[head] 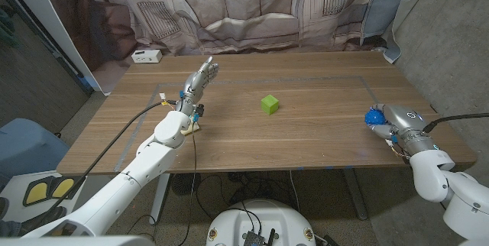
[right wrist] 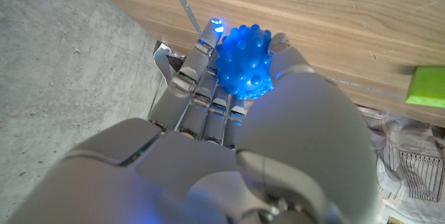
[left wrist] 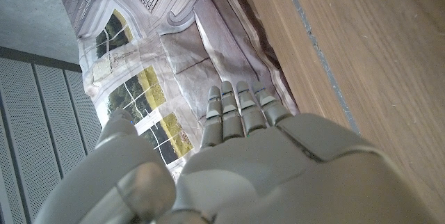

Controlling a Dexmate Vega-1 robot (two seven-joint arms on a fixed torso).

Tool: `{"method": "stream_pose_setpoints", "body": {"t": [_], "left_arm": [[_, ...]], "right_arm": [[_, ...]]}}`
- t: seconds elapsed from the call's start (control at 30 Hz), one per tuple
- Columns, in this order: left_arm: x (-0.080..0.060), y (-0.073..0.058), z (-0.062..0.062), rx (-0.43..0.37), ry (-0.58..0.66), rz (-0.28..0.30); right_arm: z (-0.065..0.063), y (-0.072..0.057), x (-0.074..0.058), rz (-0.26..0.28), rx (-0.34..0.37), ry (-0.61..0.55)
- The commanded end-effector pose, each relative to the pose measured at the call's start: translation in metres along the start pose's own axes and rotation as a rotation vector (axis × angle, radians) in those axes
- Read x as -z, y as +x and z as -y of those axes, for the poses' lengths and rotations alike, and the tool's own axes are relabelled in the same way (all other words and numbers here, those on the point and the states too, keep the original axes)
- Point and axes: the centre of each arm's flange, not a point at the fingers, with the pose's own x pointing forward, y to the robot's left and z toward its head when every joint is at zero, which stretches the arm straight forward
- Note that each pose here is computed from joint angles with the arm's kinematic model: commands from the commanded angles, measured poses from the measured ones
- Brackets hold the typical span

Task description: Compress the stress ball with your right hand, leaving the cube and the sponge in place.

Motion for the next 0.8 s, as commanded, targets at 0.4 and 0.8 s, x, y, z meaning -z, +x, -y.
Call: {"method": "stream_pose_setpoints", "body": {"t": [0.4,0.8], "left_arm": [[0.002,0.001,-0.002,-0.004,-0.004,0.001],[-0.006,-0.002,-0.011,-0.025,0.004,0.030]], "right_arm": [[0.011,-0.007,-0.006,0.050,0.282,0.054],[0.018,-0.008,-0.014,0.071,0.390,0.084]]}}
